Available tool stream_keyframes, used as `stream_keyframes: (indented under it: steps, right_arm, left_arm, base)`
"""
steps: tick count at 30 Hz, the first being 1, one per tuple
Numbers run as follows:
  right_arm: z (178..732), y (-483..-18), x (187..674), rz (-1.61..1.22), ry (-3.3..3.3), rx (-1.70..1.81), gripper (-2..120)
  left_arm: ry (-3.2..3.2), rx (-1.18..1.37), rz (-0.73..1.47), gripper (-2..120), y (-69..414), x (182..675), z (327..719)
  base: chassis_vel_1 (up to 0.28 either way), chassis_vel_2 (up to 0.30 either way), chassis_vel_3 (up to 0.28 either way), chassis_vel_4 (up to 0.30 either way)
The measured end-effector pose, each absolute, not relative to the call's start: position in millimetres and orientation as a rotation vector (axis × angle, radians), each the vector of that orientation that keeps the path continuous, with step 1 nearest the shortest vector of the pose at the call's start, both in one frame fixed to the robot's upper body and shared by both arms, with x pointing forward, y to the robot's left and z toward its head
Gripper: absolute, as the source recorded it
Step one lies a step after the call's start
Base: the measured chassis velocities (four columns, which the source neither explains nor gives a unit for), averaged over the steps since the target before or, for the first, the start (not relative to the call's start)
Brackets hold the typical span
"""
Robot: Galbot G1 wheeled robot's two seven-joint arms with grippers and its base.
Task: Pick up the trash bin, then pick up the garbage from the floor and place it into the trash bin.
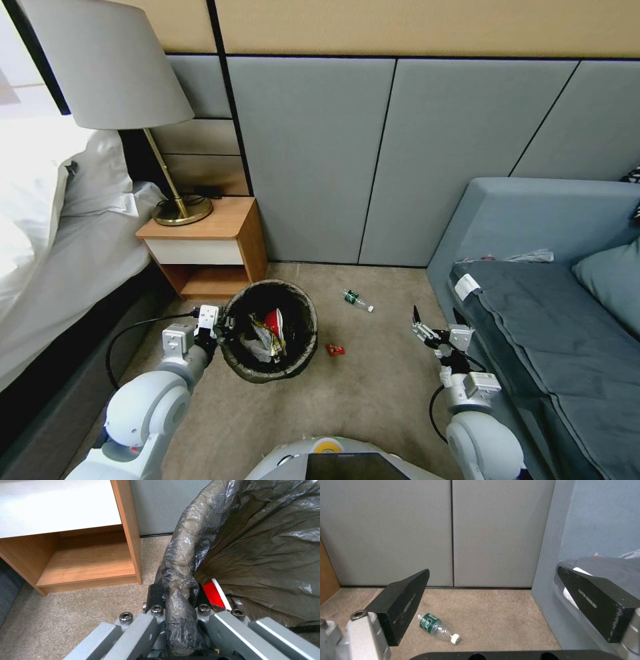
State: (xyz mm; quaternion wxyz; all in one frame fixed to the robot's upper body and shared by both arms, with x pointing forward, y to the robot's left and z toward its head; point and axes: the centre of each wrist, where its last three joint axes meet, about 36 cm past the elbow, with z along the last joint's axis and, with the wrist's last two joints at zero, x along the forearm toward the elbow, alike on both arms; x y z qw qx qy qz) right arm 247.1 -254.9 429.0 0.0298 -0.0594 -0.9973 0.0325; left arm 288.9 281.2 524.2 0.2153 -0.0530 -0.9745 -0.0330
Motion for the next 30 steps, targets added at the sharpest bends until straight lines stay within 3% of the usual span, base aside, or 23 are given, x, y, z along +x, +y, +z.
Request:
stream_keyframes:
  steps: [30]
  right_arm:
    - [428, -246, 291, -0.027, -3.041, 0.002, 100]
  left_arm:
    - [-2.745, -0.154, -0.093, 1, 279, 291, 538]
  base:
    - [0.0, 0.0, 0.0, 0.0]
